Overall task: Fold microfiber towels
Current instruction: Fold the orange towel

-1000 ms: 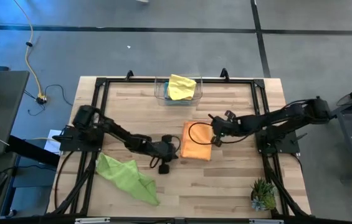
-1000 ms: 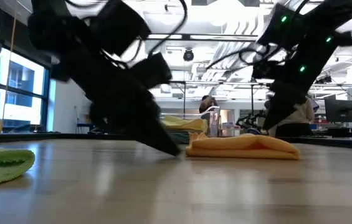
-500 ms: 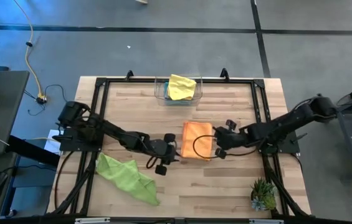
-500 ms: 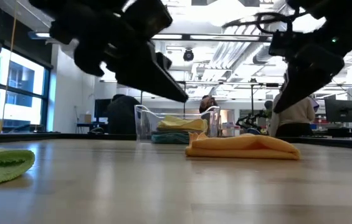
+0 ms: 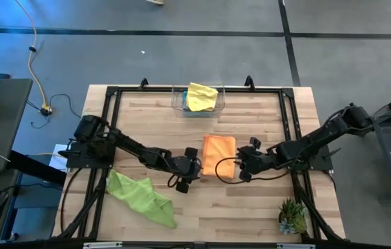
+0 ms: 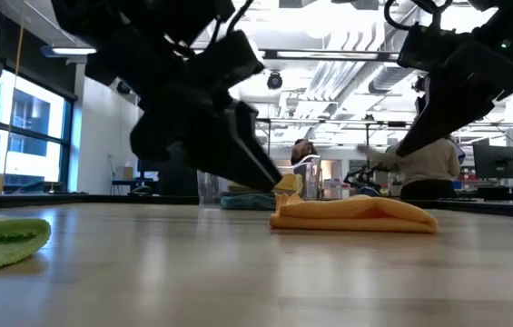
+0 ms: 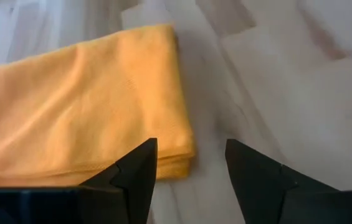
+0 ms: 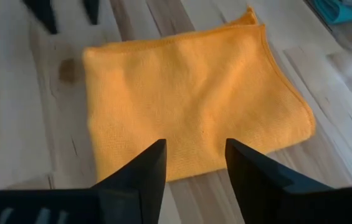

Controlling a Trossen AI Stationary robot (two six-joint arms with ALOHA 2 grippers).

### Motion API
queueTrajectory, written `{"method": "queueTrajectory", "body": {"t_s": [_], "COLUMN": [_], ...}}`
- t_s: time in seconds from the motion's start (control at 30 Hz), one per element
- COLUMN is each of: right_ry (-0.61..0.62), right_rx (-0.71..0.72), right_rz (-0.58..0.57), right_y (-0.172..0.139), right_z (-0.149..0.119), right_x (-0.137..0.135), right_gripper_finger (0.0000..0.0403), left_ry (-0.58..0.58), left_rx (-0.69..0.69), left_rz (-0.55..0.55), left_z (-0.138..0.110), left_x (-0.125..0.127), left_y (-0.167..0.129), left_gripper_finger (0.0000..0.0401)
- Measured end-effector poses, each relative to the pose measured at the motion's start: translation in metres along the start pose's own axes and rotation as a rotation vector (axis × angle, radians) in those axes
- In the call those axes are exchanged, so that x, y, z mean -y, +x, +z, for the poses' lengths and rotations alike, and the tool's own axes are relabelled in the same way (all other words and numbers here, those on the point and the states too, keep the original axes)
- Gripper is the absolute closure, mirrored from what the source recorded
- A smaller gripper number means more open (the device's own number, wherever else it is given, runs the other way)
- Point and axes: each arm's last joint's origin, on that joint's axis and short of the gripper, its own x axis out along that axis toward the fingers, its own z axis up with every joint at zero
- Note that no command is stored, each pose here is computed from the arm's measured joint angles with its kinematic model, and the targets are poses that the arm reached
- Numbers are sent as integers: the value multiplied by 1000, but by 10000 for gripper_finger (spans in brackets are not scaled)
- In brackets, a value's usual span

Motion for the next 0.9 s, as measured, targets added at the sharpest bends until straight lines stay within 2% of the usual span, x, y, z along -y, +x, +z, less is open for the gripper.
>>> {"method": "queueTrajectory", "body": {"t_s": [0.27, 0.43, 0.67, 0.9], "right_ry": [-5, -4, -16, -14], "right_rx": [11, 11, 11, 16], "right_rz": [5, 5, 5, 8], "right_y": [1, 1, 1, 1], "right_z": [1, 1, 1, 2], "right_x": [-1, -1, -1, -1], "right_gripper_finger": [245, 245, 245, 245], "left_ry": [21, 34, 58, 102], "left_rx": [10, 2, -34, -61], "left_rz": [11, -22, -29, -57], "left_z": [2, 8, 24, 19], "left_x": [-1, -1, -5, -2], "left_y": [-2, -2, -4, 3], "left_gripper_finger": [224, 223, 205, 188]}}
